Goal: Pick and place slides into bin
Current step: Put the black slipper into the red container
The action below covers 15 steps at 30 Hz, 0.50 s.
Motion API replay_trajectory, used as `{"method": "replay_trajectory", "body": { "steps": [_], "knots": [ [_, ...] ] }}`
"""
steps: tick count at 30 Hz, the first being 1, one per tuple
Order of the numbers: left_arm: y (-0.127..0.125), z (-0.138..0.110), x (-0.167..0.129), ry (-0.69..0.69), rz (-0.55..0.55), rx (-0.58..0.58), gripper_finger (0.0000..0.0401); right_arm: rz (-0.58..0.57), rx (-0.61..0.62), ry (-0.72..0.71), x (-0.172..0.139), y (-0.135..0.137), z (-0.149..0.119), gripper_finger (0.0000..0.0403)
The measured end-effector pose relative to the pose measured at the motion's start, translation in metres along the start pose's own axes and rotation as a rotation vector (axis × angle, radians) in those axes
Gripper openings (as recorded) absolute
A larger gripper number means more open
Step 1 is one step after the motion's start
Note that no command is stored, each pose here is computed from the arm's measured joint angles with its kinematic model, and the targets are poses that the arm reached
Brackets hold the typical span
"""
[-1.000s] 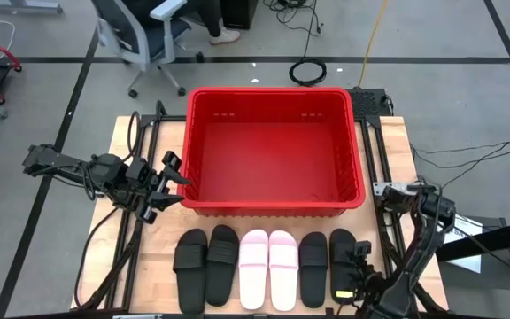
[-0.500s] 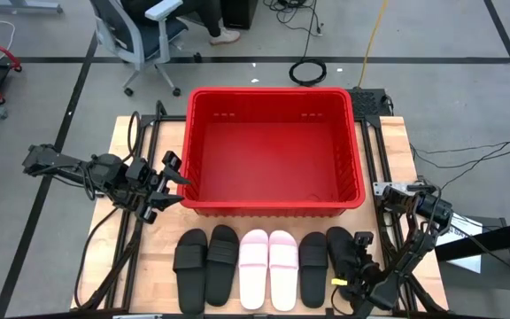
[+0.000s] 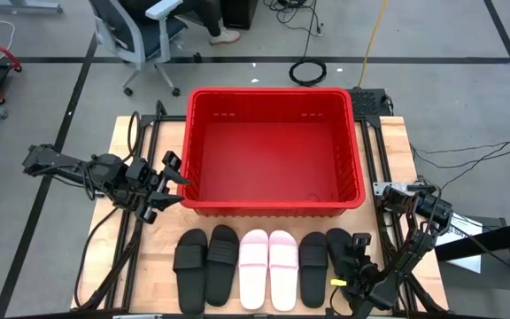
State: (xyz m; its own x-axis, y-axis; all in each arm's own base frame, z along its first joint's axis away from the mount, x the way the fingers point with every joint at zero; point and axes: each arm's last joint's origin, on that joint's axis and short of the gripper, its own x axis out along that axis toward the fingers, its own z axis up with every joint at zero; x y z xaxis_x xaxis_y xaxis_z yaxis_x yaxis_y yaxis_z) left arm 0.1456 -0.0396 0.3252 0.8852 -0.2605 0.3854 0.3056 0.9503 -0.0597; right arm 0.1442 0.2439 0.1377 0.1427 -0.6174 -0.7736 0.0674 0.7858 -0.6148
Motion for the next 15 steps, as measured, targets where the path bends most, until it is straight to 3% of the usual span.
{"method": "replay_trajectory", "body": {
  "steps": [3,15],
  "knots": [
    [0.0,0.0,0.0,0.0,0.0,0.0,0.0198,0.004,-0.035,0.031,0.0,-0.001,-0.001,0.0007],
    [0.0,0.0,0.0,0.0,0.0,-0.001,0.0198,0.04,-0.038,0.115,-0.016,-0.024,-0.005,0.0006]
  ]
}}
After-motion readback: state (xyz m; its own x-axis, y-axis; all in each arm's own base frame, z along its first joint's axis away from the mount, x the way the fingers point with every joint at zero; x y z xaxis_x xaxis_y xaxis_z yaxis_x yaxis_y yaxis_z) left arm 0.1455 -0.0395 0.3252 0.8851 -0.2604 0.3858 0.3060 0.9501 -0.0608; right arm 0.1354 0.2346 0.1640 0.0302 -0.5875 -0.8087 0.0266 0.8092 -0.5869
